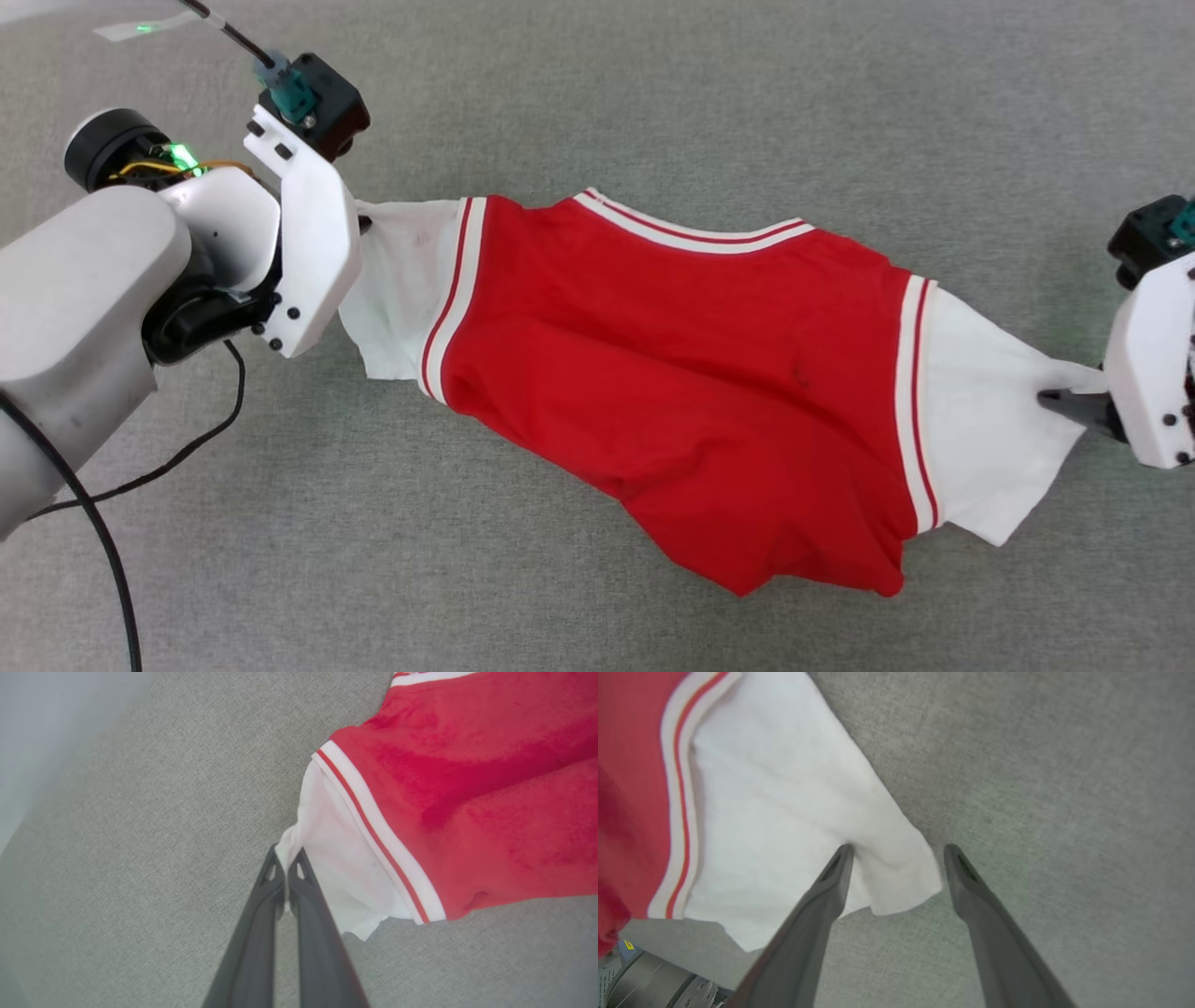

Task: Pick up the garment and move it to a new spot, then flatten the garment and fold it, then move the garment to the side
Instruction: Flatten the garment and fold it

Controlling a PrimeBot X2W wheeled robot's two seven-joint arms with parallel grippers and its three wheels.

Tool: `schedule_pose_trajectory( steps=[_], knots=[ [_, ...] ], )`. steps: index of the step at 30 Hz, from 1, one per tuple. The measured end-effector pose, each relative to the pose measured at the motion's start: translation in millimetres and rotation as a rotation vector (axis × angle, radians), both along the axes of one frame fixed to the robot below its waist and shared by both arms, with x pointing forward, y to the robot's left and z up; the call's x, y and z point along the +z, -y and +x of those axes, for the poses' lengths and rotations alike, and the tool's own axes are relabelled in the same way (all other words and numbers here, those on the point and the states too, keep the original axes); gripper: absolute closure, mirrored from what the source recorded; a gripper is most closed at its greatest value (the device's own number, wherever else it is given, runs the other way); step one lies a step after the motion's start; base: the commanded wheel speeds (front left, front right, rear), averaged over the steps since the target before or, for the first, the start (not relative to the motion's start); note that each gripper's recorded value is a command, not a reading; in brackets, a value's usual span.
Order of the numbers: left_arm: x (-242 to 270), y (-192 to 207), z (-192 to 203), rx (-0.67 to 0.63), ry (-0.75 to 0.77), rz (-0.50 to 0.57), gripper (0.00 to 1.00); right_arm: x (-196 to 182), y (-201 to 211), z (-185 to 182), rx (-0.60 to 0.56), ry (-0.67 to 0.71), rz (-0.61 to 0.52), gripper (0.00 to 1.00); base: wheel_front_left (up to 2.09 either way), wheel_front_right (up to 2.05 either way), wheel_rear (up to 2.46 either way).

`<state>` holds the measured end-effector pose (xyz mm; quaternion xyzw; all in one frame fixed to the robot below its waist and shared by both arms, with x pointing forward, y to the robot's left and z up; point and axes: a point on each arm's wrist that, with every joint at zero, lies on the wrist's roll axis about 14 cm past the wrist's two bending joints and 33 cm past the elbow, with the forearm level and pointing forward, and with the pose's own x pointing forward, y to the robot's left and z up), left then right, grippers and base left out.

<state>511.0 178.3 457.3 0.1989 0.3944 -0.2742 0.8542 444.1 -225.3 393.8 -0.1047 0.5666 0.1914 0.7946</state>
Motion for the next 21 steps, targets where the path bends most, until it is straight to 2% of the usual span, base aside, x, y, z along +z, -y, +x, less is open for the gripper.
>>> schedule_pose_trajectory(
  steps=[5,9,10,11,17,21],
  knots=[
    [-9.4,-5.7,1.2,0.012,-0.014,0.003,1.0,-26.2,-6.1,-2.9,0.011,-0.051,-0.004,0.0,0.0,0.0,0.0],
    [-12.9,-7.4,0.8,0.016,-0.018,0.003,1.0,-32.8,-8.9,-4.0,0.014,-0.05,0.012,0.0,0.0,0.0,0.0],
    [-12.7,-7.2,1.0,0.016,-0.017,0.003,1.0,-32.3,-9.1,-3.6,0.014,-0.038,0.015,0.12,0.0,0.0,0.0],
    [-12.0,-7.1,0.9,0.016,-0.016,0.003,1.0,-30.9,-10.2,-2.8,0.014,-0.021,0.024,1.0,0.0,0.0,0.0],
    [7.1,-2.3,1.0,0.006,0.051,-0.021,1.0,-5.7,-13.5,5.4,0.006,0.108,0.066,1.0,0.0,0.0,0.0],
    [38.1,6.2,3.2,-0.014,0.159,-0.062,1.0,42.1,-12.3,24.2,0.019,0.287,0.087,1.0,0.0,0.0,0.0]
  ],
)
